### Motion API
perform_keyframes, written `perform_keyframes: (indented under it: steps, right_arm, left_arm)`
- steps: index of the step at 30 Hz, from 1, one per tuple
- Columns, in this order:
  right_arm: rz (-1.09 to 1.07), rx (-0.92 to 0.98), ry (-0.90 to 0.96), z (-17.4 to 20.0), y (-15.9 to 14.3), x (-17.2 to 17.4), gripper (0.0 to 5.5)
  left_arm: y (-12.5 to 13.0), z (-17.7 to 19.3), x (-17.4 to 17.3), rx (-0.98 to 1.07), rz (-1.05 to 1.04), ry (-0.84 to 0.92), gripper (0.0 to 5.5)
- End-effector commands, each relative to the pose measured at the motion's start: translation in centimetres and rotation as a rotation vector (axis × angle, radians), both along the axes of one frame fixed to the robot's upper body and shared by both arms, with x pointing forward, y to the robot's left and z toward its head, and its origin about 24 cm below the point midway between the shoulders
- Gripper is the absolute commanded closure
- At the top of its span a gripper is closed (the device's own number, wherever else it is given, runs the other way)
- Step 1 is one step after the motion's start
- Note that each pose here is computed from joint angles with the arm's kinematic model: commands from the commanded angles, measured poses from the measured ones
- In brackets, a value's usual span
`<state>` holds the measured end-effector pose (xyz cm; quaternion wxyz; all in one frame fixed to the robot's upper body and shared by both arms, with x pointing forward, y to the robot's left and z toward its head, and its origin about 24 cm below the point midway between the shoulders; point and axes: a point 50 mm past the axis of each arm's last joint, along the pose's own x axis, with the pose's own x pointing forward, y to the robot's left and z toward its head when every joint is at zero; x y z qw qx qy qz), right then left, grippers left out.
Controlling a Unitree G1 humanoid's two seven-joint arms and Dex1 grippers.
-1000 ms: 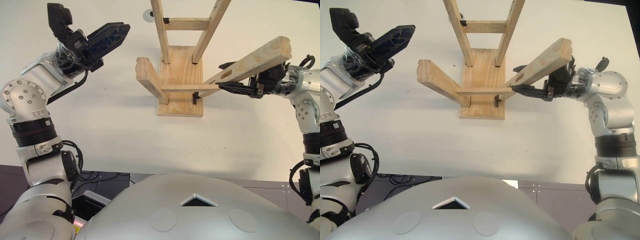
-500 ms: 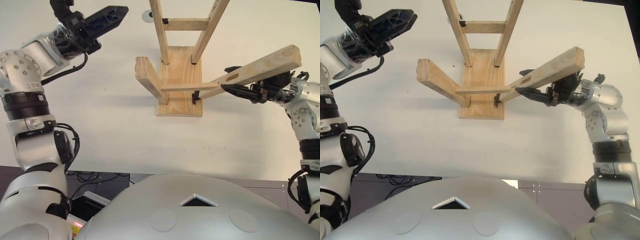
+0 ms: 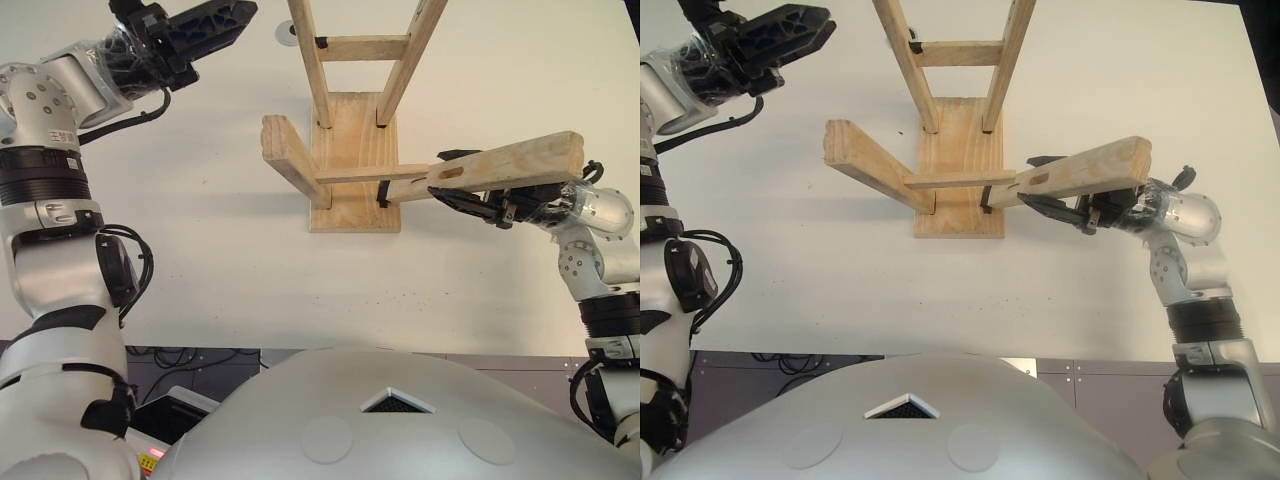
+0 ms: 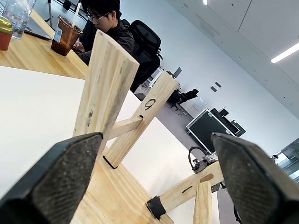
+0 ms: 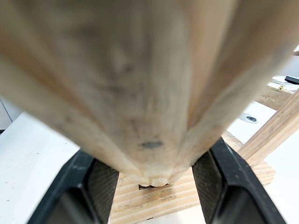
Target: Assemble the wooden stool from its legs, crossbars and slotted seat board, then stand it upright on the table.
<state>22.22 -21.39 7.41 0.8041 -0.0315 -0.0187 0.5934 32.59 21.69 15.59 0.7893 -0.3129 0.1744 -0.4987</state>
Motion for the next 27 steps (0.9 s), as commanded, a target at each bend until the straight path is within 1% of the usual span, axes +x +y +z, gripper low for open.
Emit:
perform_keyframes:
  steps: [1, 3, 6, 12, 20, 27]
  right_arm:
    - [0.190, -0.429, 0.564, -7.4, -2.4, -5.2, 3.47]
    - [0.215, -0.428, 0.589, -6.8, -2.7, -4.9, 3.47]
    - [0.233, -0.419, 0.603, -6.3, -2.5, -4.0, 3.47]
    - [0.244, -0.450, 0.588, -6.0, -2.1, -2.4, 3.47]
    - [0.361, -0.474, 0.433, -3.3, -0.2, -1.5, 3.47]
    - [0.387, -0.497, 0.346, -2.2, 0.8, -0.5, 3.47]
  left_arm:
    - [0.2, 0.6, -0.1, 0.014, 0.022, -0.036, 1.20]
    - [0.3, 0.1, -0.4, 0.006, 0.035, -0.032, 1.20]
    - [0.3, -0.7, -0.8, -0.009, 0.059, -0.026, 1.20]
    - [0.0, -1.7, -1.7, -0.020, 0.085, -0.020, 1.20]
    - [-0.4, -3.1, -3.0, -0.044, 0.126, 0.000, 1.20]
    - [-1.0, -3.2, -3.7, -0.054, 0.130, -0.008, 1.20]
